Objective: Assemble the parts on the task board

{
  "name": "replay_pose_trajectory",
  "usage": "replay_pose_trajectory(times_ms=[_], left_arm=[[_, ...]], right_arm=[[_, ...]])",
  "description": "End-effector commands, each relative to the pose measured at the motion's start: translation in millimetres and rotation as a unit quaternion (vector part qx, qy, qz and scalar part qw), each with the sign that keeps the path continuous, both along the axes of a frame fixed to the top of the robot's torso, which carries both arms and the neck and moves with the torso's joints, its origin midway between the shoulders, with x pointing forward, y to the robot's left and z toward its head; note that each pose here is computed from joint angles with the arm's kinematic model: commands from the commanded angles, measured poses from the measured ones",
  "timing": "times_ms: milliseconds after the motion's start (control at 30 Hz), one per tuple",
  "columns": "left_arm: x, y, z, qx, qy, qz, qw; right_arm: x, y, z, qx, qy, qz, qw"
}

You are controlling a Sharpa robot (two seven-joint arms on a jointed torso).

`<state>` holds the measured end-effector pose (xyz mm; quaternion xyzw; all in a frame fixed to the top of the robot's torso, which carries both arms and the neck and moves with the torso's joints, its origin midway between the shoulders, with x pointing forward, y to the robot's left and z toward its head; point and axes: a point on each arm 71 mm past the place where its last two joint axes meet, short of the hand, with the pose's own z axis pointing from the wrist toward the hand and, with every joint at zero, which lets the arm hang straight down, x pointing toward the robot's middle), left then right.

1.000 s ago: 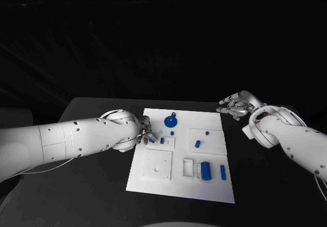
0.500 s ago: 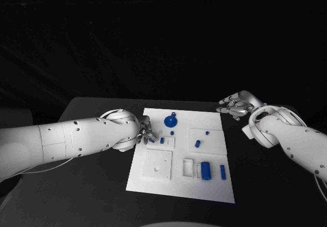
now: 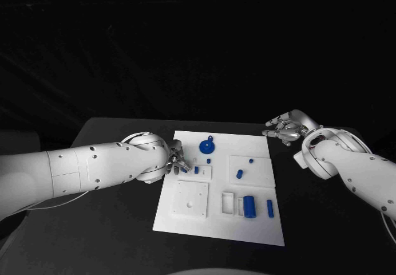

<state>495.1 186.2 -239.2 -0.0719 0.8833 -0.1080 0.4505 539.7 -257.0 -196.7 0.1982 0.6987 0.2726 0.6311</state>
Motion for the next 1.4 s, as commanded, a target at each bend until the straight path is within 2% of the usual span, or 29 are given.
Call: replay_pose_trajectory(times_ms=[33,1400], left_arm=[[-6.1,0.4,-11.0,0.017,0.023,-0.005,1.000],[-4.9,1.3,-9.9,0.015,0.012,0.000,1.000]], right_arm=[[-0.4,0.9,-0.7,-0.001,0.002,0.006,1.000],[-0.7,-0.1,-0.8,-0.001,0.001,0.005,1.000]])
